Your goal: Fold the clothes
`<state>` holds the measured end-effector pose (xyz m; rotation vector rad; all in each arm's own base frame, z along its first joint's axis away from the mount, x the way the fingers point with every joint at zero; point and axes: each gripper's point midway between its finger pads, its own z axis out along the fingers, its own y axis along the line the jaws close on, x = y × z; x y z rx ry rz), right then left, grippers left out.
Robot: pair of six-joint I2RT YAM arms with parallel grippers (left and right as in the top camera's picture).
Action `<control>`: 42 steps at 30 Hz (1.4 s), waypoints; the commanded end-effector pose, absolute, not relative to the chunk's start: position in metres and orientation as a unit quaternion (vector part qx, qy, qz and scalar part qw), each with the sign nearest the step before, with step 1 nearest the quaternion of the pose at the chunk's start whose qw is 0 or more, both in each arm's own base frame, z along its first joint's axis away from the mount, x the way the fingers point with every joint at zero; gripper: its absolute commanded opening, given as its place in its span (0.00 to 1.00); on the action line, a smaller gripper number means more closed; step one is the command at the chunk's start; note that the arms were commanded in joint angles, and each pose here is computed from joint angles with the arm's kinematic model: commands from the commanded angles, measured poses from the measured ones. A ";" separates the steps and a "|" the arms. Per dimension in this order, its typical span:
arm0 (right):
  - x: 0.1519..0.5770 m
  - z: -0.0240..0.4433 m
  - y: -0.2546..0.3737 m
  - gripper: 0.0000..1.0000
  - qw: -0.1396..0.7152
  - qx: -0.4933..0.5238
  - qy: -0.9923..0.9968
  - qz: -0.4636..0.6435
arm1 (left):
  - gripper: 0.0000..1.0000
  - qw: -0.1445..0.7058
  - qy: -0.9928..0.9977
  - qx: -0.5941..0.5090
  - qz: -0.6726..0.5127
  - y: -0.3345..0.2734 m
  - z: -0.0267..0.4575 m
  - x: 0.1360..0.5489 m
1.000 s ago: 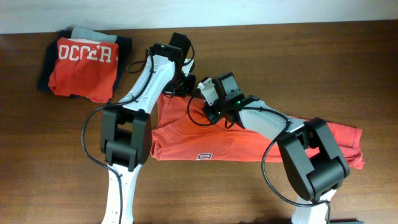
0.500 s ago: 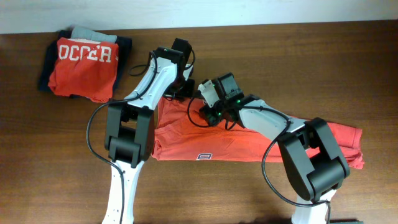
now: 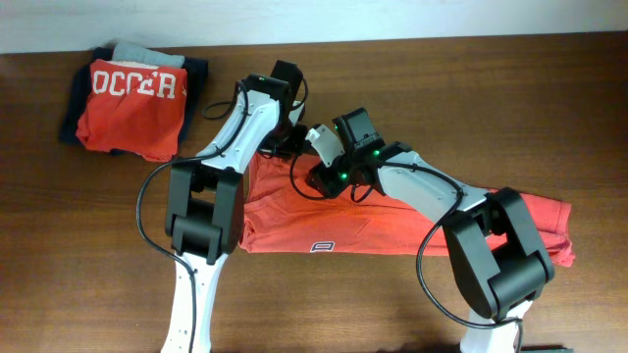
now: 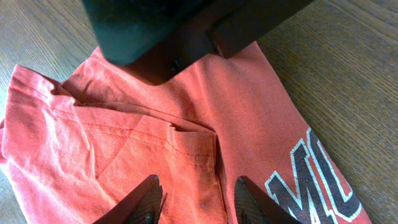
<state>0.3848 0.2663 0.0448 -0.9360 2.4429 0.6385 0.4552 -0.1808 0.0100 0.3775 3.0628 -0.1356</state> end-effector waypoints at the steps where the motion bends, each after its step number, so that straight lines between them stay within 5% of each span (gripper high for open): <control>1: 0.387 0.057 0.277 0.43 0.235 -0.353 0.871 0.249 | 0.05 0.018 0.992 0.117 -0.033 -0.172 0.001 0.454; 21: 0.388 0.016 0.281 0.43 0.212 -0.352 0.875 0.256 | 0.06 0.017 0.992 0.117 -0.033 -0.172 0.001 0.455; 26: 0.391 0.024 0.282 0.04 0.219 -0.352 0.873 0.257 | 0.06 0.018 0.993 0.114 -0.033 -0.169 0.001 0.456; 33: 0.377 0.051 0.279 0.04 0.201 -0.352 0.875 0.266 | 0.06 0.018 0.993 0.110 -0.032 -0.165 0.001 0.457; 42: 0.316 0.044 0.268 0.04 0.061 -0.317 0.895 0.310 | 0.07 0.018 0.993 0.109 -0.033 -0.164 0.001 0.458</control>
